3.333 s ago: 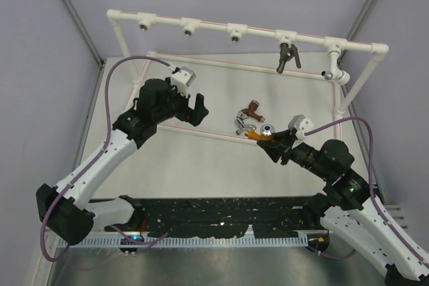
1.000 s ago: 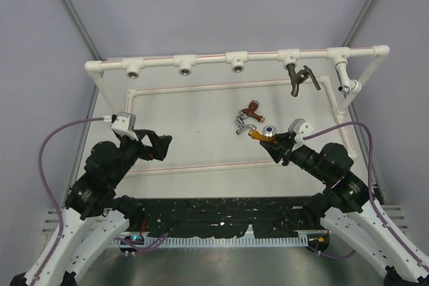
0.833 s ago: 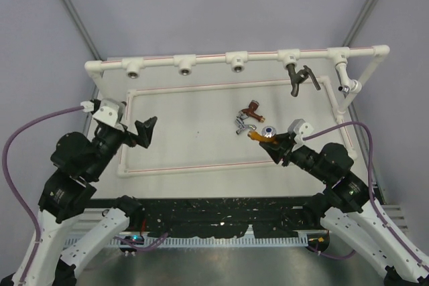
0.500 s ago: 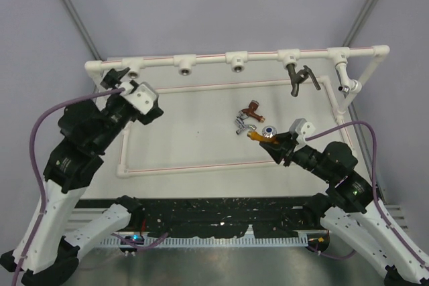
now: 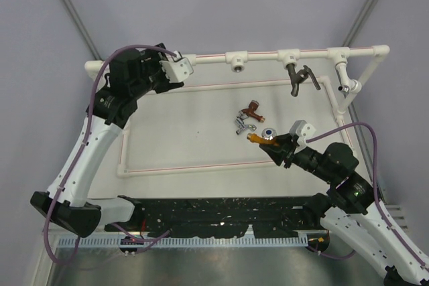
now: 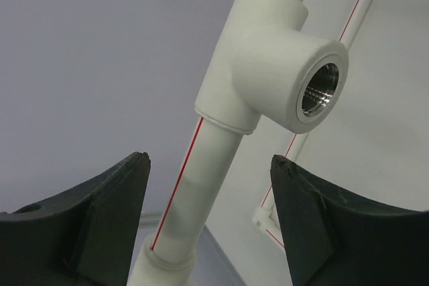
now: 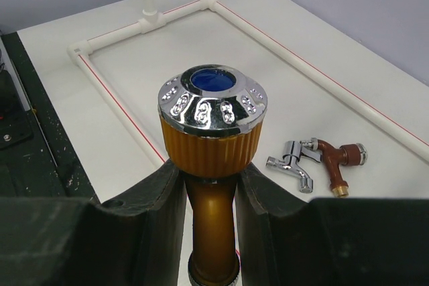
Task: Install the water faucets
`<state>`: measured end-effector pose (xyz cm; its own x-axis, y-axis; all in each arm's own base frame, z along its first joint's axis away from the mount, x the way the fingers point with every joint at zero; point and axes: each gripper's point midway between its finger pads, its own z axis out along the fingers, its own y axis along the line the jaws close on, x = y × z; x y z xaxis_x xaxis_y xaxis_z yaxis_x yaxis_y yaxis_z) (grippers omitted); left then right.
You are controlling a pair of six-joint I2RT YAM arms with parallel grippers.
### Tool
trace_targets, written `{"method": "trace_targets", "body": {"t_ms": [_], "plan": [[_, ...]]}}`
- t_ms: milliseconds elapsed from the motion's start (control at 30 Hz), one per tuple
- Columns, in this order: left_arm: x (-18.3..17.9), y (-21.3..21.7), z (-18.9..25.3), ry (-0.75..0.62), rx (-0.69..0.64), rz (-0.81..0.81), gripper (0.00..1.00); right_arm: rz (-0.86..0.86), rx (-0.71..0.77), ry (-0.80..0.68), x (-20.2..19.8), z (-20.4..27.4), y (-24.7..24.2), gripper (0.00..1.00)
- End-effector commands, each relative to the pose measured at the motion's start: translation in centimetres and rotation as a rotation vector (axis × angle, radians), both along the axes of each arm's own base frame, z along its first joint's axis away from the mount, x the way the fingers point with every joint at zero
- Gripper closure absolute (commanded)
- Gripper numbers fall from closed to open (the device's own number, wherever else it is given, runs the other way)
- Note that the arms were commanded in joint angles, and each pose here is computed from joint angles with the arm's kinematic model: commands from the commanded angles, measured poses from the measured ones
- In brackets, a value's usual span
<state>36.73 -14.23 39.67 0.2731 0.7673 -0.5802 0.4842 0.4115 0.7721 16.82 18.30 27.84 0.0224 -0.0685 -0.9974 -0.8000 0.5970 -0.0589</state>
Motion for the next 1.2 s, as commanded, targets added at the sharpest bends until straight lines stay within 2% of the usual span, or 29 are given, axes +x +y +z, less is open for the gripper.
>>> {"method": "trace_targets", "body": {"t_ms": [0, 67, 167, 233, 333, 667, 800, 1033, 1167], "plan": [[1.2, 0.1, 2.4, -0.078, -0.007, 0.010, 0.29, 0.013, 0.054, -0.078, -0.2, 3.0, 0.1, 0.95], [1.6, 0.3, 2.1, -0.071, -0.005, 0.031, 0.40, 0.012, 0.052, -0.075, -0.1, 2.9, 0.1, 0.95], [1.9, 1.0, 2.6, -0.081, -0.018, 0.077, 0.69, 0.009, 0.049, -0.078, -0.1, 2.9, 0.1, 0.95], [1.8, 1.5, 2.8, -0.077, -0.025, 0.107, 0.84, 0.007, 0.049, -0.078, 0.0, 2.8, 0.1, 0.95], [1.4, 2.7, 3.6, -0.076, -0.040, 0.171, 1.00, 0.006, 0.049, -0.079, 0.0, 2.9, 0.1, 0.95], [-2.5, 5.2, 4.7, 0.020, -0.089, 0.339, 1.00, -0.004, 0.038, -0.081, 0.5, 3.1, 0.2, 0.95], [-3.0, 5.6, 4.0, 0.067, -0.160, 0.403, 1.00, 0.000, 0.040, -0.084, 0.6, 3.3, 0.3, 0.95], [-1.5, 3.4, 3.8, 0.135, -0.239, 0.417, 1.00, -0.016, 0.025, -0.089, 1.3, 3.1, 0.4, 0.95], [-2.1, 2.0, 3.2, 0.184, -0.241, 0.416, 1.00, -0.018, 0.003, -0.108, 1.7, 3.4, 0.5, 0.95]]}}
